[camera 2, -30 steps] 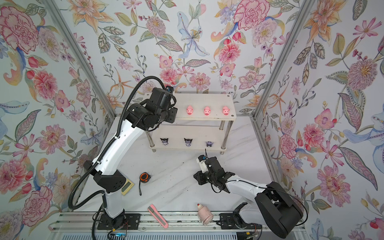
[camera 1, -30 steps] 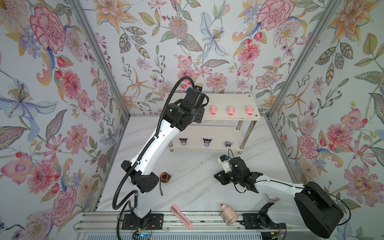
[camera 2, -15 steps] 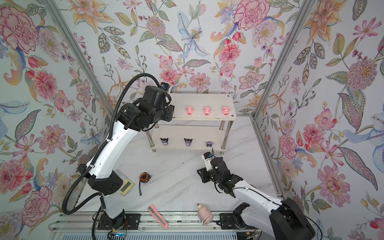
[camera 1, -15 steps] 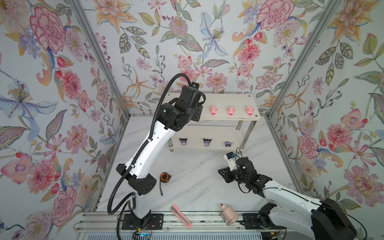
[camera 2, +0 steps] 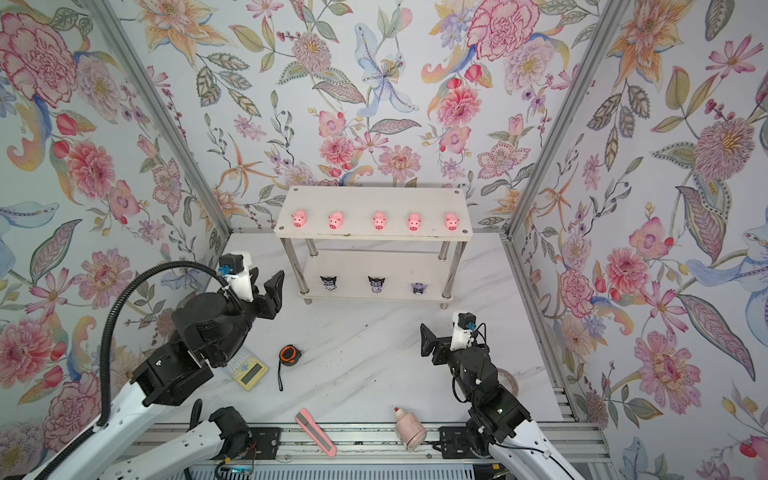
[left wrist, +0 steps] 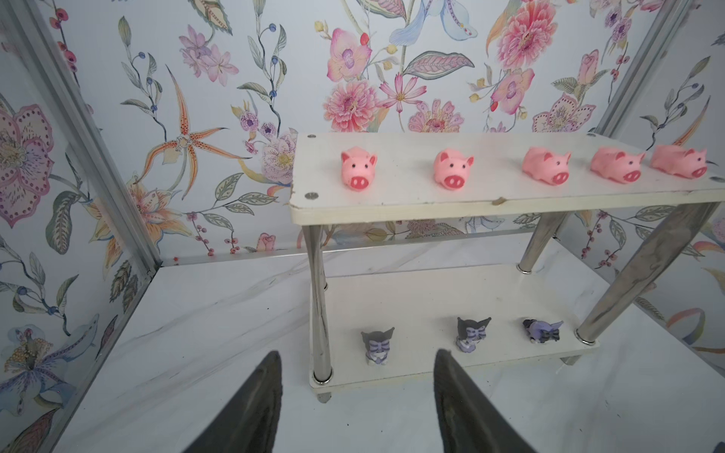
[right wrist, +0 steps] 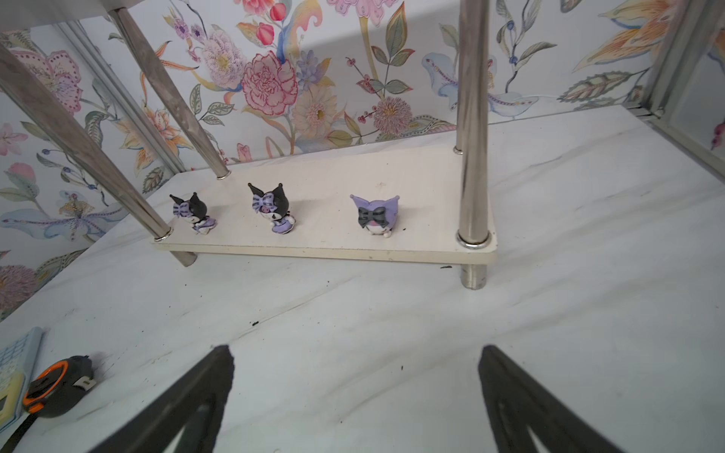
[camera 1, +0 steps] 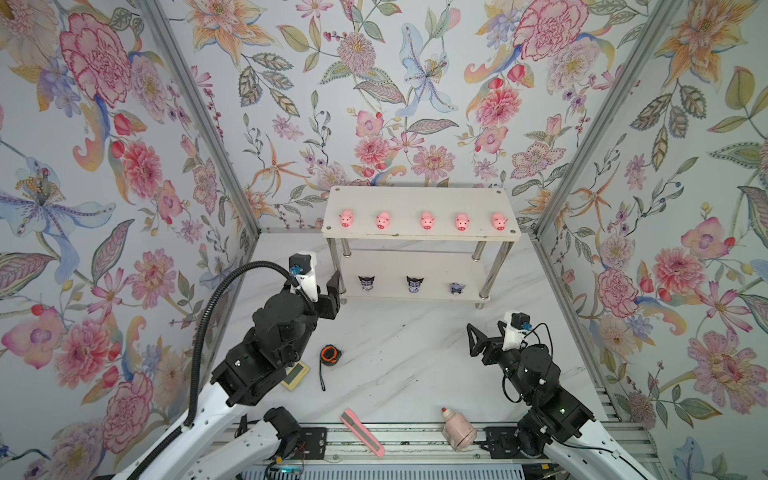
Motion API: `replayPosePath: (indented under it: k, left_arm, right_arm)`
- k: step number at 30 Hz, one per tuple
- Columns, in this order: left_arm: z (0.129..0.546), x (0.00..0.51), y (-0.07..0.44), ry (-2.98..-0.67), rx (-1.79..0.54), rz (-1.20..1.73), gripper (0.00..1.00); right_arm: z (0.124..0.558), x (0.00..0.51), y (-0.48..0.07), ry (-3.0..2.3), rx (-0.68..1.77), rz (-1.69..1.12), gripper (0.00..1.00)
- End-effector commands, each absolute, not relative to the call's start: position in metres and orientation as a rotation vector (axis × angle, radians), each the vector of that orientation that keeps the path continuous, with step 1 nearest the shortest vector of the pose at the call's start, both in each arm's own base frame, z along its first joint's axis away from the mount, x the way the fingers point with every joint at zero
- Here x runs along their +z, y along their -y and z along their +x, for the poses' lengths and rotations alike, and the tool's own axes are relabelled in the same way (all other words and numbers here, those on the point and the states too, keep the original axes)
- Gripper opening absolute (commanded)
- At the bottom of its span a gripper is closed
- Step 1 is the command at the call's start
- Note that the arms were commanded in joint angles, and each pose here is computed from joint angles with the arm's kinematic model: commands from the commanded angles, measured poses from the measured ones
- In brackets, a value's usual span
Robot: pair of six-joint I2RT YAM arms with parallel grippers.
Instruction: Place and organize the plastic toys onto the shelf
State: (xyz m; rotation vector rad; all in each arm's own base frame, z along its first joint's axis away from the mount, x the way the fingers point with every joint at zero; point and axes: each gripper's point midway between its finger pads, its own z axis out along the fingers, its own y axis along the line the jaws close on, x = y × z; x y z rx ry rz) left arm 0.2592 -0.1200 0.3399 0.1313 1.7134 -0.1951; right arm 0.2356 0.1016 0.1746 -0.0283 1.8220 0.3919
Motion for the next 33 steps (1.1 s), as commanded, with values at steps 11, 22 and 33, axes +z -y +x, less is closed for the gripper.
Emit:
replayPosePath:
  k: [11, 22, 33]
  left_arm:
    - [0.234, 0.232, 0.036, -1.414, 0.199, -0.04, 0.99]
    - [0.244, 0.164, -0.019, -1.467, 0.399, -0.117, 0.99]
    - [0.277, 0.162, -0.031, -1.549, 0.455, -0.087, 0.99]
  right_arm:
    - [0.284, 0.167, -0.046, -1.951, -0.282, -0.073, 0.99]
    - [0.335, 0.102, -0.034, -2.026, -0.342, -0.05, 0.99]
    - [0.344, 0.113, -0.011, -1.945, -0.266, 0.077, 0.99]
